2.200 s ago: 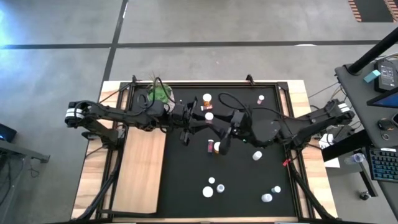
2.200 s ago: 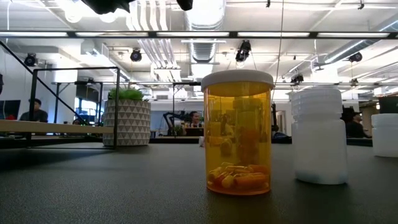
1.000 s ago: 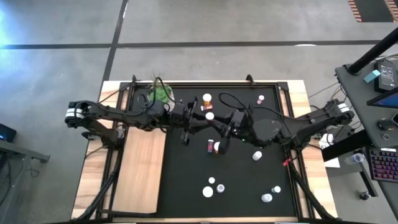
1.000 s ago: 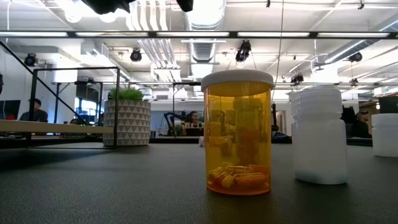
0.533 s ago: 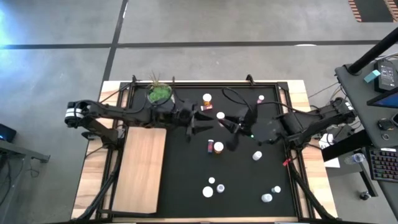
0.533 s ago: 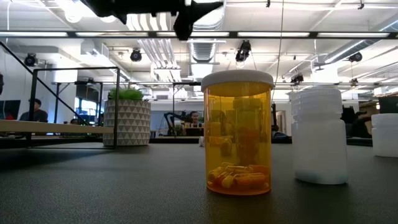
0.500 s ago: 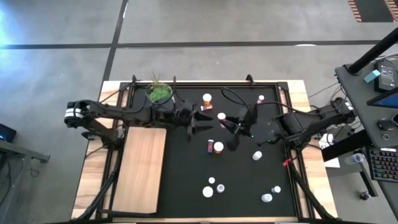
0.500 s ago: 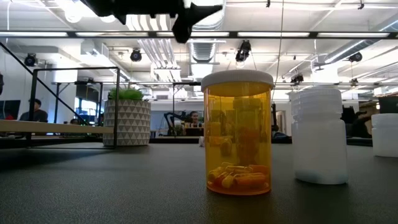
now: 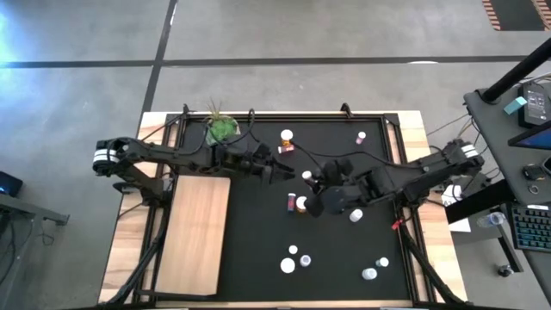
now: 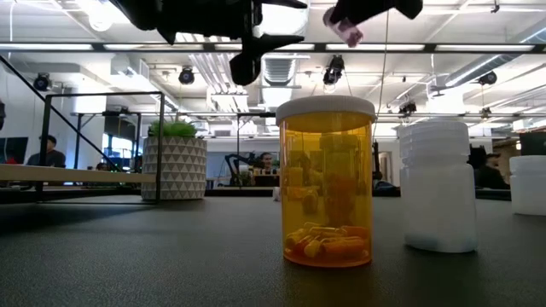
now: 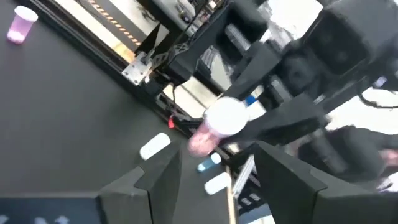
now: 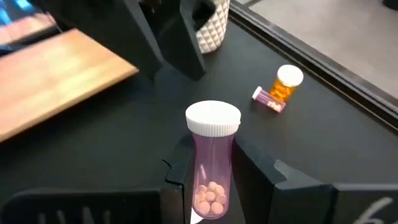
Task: Pick and place medicine bottles onto shelf by color
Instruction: Put the bottom pink pill bottle on the shelf
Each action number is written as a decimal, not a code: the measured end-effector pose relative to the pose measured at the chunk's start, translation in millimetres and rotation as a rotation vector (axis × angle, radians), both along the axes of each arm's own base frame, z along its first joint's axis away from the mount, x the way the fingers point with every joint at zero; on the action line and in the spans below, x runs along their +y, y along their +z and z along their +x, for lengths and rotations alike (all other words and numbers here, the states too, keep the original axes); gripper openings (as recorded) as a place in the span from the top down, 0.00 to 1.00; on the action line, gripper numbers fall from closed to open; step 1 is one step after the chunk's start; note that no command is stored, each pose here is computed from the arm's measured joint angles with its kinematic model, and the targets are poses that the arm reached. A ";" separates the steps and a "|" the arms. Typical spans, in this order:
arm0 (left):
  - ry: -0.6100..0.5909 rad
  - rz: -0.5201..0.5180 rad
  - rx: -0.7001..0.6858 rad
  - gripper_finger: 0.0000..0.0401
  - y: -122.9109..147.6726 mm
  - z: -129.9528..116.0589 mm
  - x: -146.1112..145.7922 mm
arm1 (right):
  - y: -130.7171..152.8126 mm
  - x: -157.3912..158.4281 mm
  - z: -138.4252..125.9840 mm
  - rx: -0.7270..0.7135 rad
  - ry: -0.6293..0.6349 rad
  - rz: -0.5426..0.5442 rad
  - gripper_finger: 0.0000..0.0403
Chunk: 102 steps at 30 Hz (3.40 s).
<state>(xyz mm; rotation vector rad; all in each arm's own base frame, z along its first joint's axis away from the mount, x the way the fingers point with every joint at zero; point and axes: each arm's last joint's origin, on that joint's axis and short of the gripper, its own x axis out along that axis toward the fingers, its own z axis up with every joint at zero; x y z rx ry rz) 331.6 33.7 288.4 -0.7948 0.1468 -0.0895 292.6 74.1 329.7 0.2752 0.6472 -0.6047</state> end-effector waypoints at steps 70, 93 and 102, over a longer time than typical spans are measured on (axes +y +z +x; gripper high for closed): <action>-0.136 -0.174 0.265 0.77 -30.2 -0.1 0.0 | 52.7 -42.1 14.7 0.244 0.290 0.036 0.44; 0.235 -0.049 0.956 0.76 15.3 -167.5 -41.2 | 36.2 -52.3 -35.5 0.381 0.205 -0.058 0.44; 0.497 -0.023 1.155 0.76 7.2 -201.7 -41.4 | 24.2 -53.0 -38.8 0.374 0.176 -0.049 0.44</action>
